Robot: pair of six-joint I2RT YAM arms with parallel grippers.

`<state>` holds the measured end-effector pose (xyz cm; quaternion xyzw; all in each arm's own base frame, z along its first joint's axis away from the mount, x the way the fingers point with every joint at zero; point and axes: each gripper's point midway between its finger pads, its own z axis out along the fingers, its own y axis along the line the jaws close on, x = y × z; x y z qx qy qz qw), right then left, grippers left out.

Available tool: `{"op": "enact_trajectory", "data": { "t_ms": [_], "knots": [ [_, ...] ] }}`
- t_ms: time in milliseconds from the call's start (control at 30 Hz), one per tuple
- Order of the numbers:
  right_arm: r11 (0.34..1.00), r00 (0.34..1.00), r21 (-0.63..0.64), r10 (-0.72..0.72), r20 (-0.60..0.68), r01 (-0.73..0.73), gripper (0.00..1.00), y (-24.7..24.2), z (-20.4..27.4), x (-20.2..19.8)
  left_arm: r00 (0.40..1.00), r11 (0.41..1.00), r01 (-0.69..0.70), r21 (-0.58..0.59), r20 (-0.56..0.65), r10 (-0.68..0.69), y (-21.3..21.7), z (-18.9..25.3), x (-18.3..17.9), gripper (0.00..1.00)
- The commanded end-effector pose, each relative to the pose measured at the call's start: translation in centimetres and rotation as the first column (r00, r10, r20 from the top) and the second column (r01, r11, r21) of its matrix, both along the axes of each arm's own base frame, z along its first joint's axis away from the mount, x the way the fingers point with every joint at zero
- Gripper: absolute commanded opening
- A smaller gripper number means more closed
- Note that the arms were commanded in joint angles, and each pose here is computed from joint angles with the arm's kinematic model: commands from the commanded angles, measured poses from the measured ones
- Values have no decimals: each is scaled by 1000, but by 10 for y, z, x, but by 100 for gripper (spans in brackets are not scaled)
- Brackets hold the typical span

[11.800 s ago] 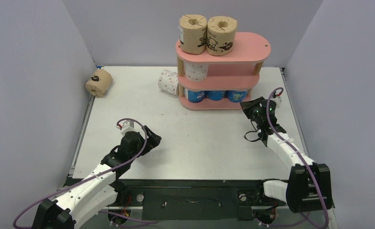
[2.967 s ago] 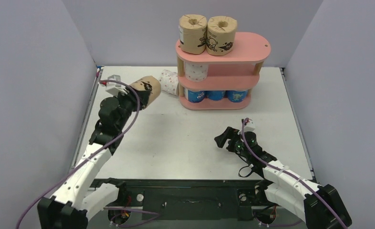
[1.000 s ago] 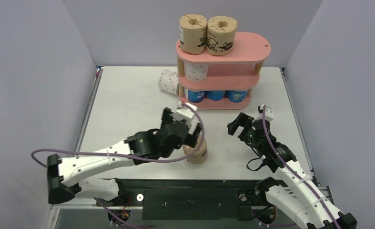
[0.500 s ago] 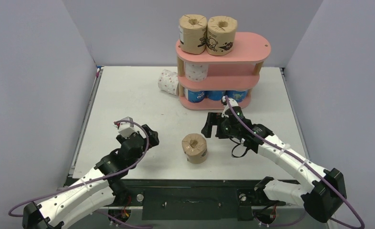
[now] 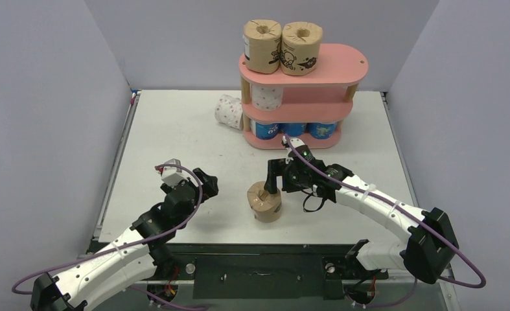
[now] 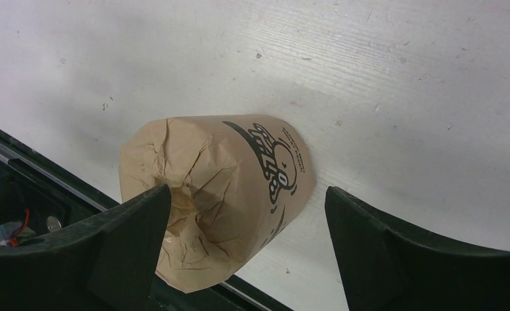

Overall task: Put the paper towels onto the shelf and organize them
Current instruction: Pick up the paper towel from the center of the board.

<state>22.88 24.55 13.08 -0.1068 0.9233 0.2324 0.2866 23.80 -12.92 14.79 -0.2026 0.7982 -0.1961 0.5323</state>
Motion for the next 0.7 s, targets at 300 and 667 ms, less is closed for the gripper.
{"op": "enact_trajectory", "data": {
  "t_ms": [300, 667],
  "knots": [
    [999, 998, -14, 49, -34, -49, 80, 1, -27, -13, 999, 997, 34, -66, 11, -33, -16, 3, 6, 97],
    [1000, 999, -24, 19, -45, -20, 62, -4, -39, -15, 999, 997, 32, -72, -5, -33, -16, -3, 4, 97]
  ]
}}
